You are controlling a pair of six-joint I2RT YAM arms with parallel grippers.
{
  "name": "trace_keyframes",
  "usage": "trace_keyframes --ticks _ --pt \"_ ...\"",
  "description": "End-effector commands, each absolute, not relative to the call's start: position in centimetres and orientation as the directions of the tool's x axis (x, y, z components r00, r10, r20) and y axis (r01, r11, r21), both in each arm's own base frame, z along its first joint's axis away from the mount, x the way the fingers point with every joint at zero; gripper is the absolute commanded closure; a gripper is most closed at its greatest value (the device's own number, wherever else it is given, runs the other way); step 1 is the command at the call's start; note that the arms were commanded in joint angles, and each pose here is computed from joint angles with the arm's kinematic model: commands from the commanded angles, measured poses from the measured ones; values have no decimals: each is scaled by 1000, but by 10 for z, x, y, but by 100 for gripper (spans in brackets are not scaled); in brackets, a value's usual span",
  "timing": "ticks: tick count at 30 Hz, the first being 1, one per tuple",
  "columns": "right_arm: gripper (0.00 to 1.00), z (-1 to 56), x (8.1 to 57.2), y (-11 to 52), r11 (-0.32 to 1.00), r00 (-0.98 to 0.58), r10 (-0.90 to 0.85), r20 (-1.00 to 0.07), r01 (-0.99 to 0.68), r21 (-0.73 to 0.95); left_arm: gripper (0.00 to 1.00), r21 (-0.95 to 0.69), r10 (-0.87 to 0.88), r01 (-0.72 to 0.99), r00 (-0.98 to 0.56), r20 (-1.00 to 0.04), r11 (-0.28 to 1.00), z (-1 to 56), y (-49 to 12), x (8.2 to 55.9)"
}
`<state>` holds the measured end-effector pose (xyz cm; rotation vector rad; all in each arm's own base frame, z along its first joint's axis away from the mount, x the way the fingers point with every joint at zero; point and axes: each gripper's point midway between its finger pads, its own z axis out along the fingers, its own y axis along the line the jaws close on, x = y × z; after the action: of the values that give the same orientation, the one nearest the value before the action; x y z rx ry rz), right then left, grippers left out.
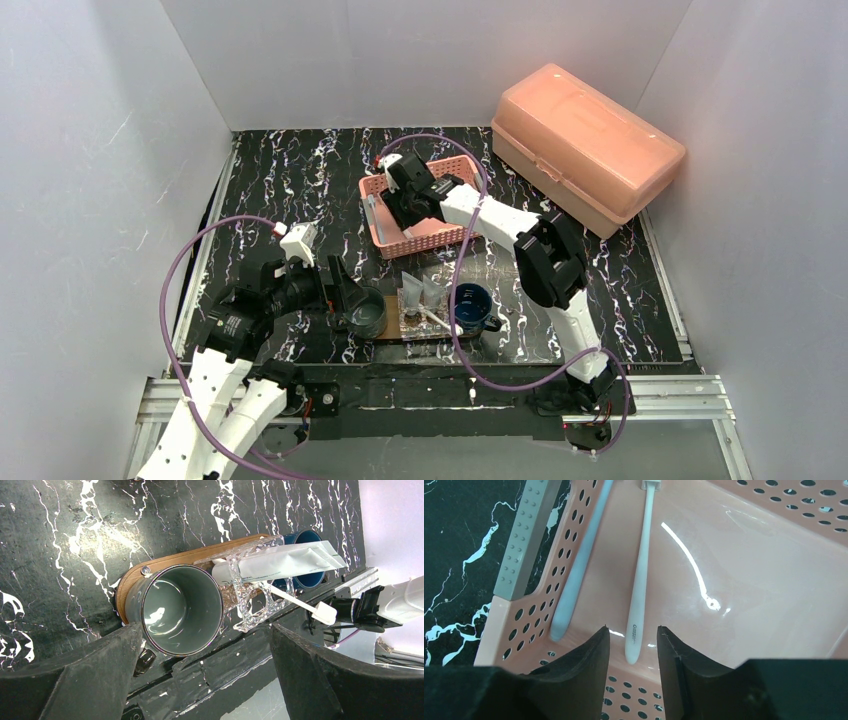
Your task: Prepare toiletry sets of a toothbrush and toothpaste on the tray
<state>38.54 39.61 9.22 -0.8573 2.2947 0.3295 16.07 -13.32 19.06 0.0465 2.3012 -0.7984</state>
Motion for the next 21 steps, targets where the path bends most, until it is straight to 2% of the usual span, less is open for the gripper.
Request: trace_keyframes --ticks 1,16,21 --pt "51 80 392 405 744 -563 -495 -662 -668 11 2 -530 -169 250 -766 -620 810 187 -133 161" --pt "48 44 391 407 730 -584 -536 -610 -683 12 2 -535 -167 258 -766 -620 804 189 -135 160" --pt "52 29 388 402 726 -591 -562 -579 -687 -4 2 -536 -168 258 -766 -621 804 188 -134 160"
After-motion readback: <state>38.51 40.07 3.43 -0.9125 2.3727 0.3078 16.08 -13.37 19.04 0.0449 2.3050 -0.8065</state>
